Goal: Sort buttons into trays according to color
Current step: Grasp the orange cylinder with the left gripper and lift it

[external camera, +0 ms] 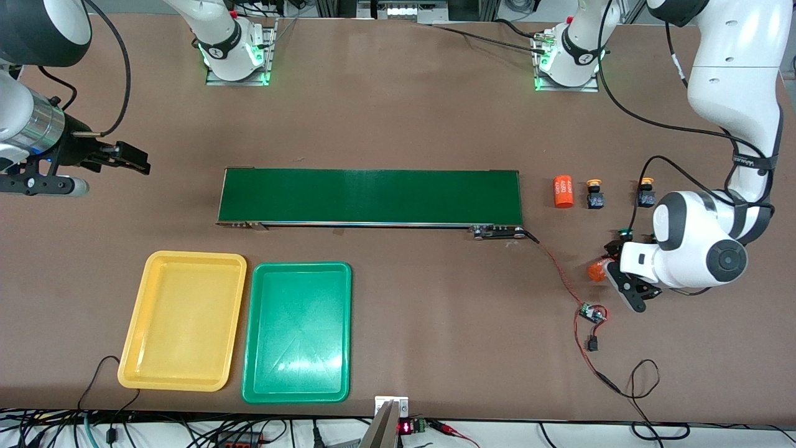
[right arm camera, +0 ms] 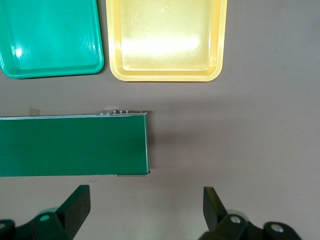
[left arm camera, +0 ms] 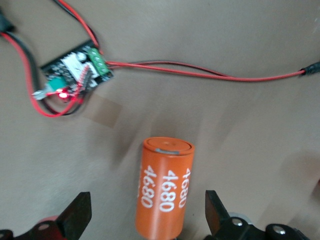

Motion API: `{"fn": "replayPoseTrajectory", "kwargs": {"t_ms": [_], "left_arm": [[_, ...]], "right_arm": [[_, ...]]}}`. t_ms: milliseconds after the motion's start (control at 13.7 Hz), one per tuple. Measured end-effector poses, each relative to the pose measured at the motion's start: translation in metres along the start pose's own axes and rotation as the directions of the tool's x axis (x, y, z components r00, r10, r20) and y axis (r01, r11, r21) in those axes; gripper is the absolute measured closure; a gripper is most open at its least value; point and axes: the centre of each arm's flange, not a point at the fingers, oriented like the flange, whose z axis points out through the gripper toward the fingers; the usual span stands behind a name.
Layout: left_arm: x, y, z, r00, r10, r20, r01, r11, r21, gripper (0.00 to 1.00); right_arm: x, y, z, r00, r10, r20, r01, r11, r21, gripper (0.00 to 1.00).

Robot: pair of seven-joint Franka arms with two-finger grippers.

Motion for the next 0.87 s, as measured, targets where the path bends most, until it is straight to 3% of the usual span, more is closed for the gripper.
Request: {"fn": "replayPoseTrajectory", "kwargs": {"t_ms": [437, 510, 801, 874], "left_arm": [[-0.008, 0.018, 0.038, 1.000, 0.010, 0.022, -0.009, 0.999, -0.042, 0.00], [-0.008, 0.017, 0.037, 1.000, 0.019, 0.016, -0.019, 0.999, -0.030, 0.07], [0.002, 0.016, 0.019, 0.996, 0.086, -0.018, -0.086, 0.996, 0.028, 0.51], [0.008, 0.017, 0.011, 0.995, 0.096, -0.028, -0.095, 0.994, 0.046, 0.51]], "right_arm": [[0.000, 0.000, 0.000, 1.000, 0.000, 0.000, 0.000, 1.000, 0.000, 0.00], [0.000, 0.000, 0.000, 1.000, 0.000, 0.000, 0.000, 1.000, 0.000, 0.00], [0.000, 0.000, 0.001, 1.000, 0.000, 0.001, 0.000, 1.000, 0.000, 0.00], [0.000, 0.000, 0.001, 1.000, 0.000, 0.001, 0.000, 1.000, 0.000, 0.00]]}}
